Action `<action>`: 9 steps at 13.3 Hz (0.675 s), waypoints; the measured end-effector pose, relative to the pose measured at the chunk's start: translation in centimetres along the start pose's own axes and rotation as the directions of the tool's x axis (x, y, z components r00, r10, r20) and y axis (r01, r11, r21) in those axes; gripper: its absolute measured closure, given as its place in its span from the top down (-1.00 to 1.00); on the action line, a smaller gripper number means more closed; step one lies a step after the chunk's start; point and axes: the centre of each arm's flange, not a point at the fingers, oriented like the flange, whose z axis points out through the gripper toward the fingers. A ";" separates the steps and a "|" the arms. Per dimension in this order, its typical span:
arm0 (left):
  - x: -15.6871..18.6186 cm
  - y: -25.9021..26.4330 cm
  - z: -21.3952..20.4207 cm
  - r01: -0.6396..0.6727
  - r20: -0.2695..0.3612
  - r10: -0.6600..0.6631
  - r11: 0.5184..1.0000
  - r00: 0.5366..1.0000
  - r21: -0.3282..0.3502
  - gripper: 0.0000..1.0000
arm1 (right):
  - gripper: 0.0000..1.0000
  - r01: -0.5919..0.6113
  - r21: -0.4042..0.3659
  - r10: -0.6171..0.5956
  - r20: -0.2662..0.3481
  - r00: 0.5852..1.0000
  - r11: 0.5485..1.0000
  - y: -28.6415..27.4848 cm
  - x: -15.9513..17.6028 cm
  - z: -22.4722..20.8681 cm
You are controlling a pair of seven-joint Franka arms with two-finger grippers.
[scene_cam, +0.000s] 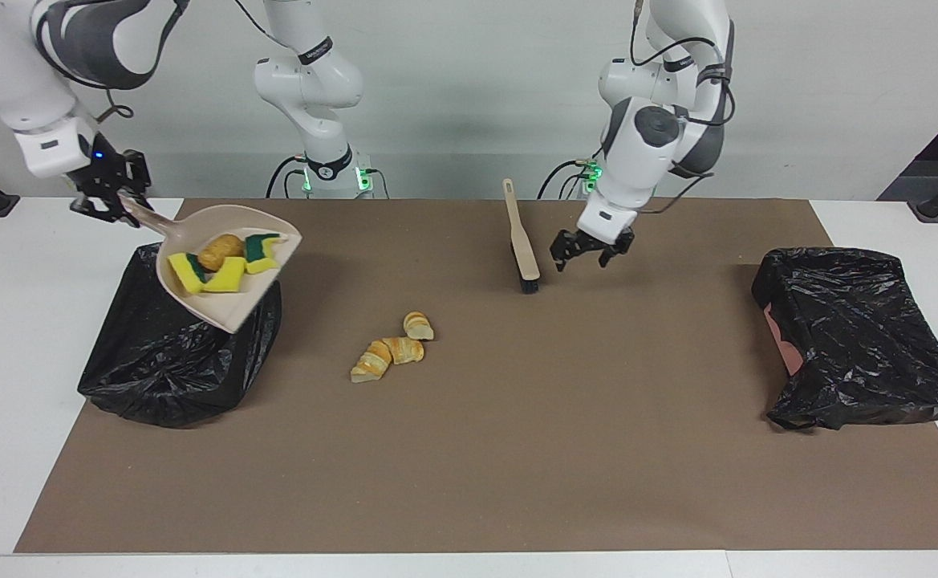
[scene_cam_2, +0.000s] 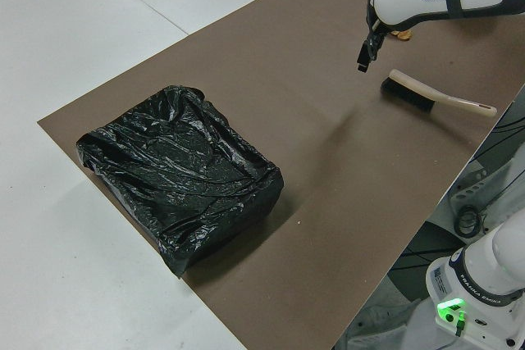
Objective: Sweep and dump trash in bin
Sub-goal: 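Carry the loaded dustpan with the right gripper toward the nearer black bag, then tip the dustpan over the black bag with the right gripper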
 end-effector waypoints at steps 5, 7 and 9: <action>7.0 -6.5 -5.0 -0.111 -0.078 0.112 0.994 0.991 0.021 1.00 | -0.34 0.122 -0.074 -0.103 0.221 0.970 0.990 1.1 -2.8 -1.3; 8.4 -8.7 -7.7 -0.171 -0.065 0.174 0.984 0.983 0.043 1.00 | -0.34 0.177 -0.058 -0.150 0.315 0.937 0.983 1.4 -2.0 -1.4; 9.2 -10.3 -10.9 -0.238 -0.026 0.240 0.968 0.970 0.081 1.00 | -0.34 0.247 -0.061 -0.202 0.405 0.892 0.967 2.1 -0.4 -1.6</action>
